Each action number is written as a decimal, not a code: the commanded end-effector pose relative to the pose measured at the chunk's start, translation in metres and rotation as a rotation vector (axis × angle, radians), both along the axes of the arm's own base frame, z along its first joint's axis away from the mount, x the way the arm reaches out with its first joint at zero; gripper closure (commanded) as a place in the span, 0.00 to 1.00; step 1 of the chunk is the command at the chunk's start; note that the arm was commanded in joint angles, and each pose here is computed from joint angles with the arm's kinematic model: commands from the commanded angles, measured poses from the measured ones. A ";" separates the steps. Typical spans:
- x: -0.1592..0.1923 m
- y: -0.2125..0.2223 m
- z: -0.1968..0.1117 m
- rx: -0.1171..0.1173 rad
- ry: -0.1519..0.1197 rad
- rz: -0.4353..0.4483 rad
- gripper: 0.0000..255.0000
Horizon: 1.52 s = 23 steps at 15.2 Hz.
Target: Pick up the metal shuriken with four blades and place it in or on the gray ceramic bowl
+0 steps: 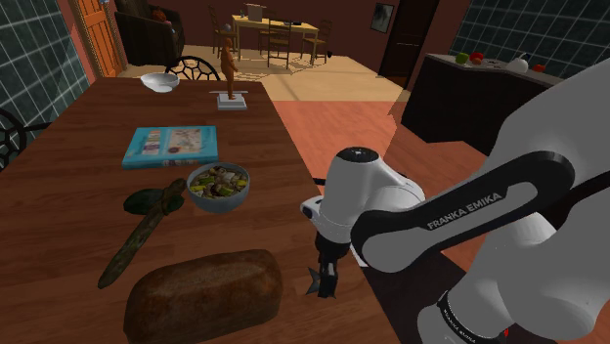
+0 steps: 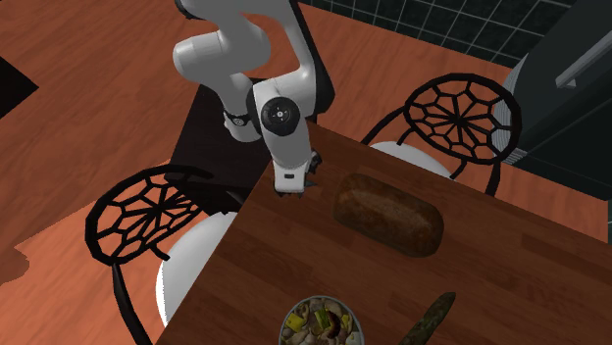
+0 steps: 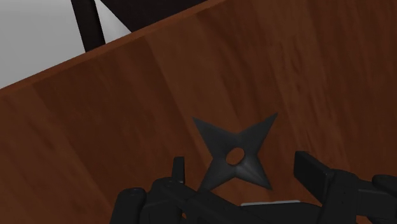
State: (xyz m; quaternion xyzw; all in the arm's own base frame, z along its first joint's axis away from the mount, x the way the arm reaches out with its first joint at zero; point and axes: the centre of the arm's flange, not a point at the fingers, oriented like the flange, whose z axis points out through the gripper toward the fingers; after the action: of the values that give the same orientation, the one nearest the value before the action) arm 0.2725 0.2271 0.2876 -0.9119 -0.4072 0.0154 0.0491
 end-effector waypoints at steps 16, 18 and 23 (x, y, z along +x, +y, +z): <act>-0.001 0.000 -0.008 0.000 -0.001 0.000 1.00; -0.001 0.000 -0.008 0.000 -0.001 0.000 1.00; -0.001 0.000 0.018 0.000 -0.001 0.000 1.00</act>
State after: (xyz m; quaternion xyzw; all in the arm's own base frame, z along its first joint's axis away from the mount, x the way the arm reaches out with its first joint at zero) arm 0.2716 0.2266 0.3003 -0.9118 -0.4073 0.0147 0.0490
